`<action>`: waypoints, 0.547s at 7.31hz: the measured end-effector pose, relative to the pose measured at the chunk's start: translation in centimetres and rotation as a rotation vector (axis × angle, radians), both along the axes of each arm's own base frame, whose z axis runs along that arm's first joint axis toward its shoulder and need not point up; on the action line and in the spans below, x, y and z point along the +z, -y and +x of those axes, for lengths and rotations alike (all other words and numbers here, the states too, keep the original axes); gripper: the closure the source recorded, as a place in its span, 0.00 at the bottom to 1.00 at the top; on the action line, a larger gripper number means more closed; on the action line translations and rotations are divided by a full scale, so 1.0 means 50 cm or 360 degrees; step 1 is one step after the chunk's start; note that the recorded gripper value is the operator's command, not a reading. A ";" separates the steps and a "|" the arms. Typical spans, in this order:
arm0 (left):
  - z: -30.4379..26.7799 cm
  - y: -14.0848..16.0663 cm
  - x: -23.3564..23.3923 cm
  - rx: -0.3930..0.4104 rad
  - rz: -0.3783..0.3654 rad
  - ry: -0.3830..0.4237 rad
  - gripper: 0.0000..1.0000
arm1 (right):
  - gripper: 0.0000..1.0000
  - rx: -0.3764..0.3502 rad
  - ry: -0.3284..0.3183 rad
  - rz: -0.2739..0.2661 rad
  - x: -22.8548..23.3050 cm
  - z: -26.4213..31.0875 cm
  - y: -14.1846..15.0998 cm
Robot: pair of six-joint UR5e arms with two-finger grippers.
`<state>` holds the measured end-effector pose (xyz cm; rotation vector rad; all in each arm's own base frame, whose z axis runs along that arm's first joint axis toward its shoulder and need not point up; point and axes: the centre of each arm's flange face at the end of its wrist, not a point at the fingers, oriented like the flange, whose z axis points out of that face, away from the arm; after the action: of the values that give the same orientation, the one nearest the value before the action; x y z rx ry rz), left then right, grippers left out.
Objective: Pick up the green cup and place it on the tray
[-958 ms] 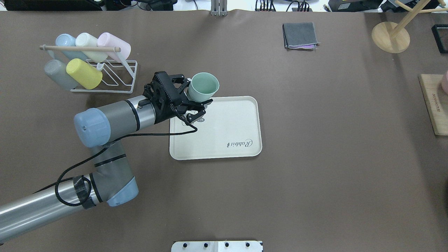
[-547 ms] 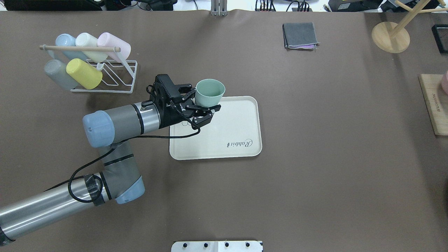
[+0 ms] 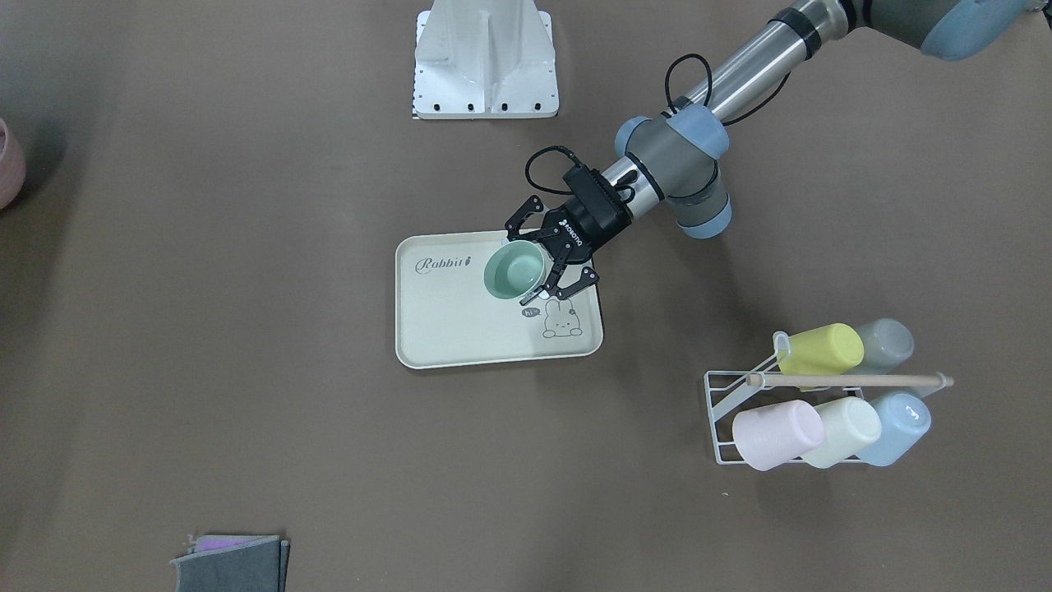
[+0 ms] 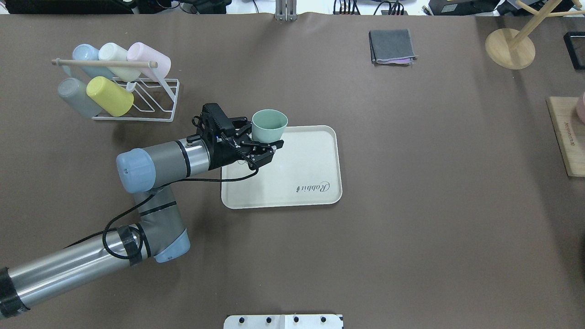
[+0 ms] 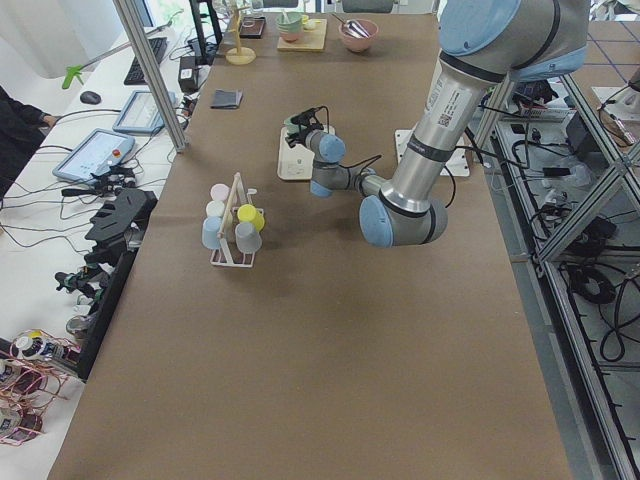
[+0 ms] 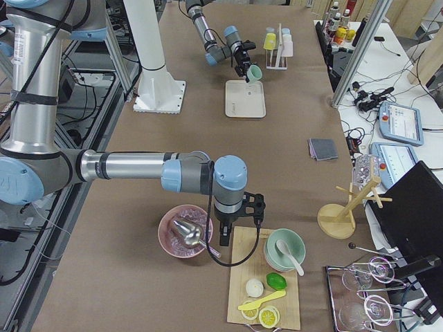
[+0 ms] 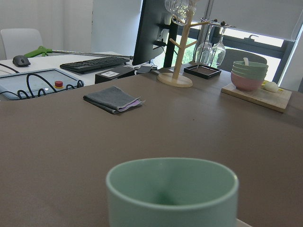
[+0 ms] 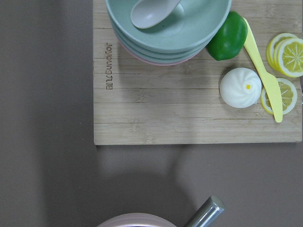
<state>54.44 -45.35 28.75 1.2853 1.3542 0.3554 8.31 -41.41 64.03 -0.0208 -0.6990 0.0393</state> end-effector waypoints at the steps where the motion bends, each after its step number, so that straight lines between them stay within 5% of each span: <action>1: 0.013 0.005 -0.002 0.0002 -0.0006 0.0010 1.00 | 0.00 0.0006 0.0001 -0.0009 0.003 0.000 0.000; 4: 0.048 0.006 0.021 0.0021 -0.0037 0.0073 1.00 | 0.00 0.0013 -0.0001 -0.0033 0.014 0.000 -0.002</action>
<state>56.86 -45.63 29.77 1.2422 1.3249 0.3752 8.31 -41.31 64.75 -0.0380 -0.6979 0.0542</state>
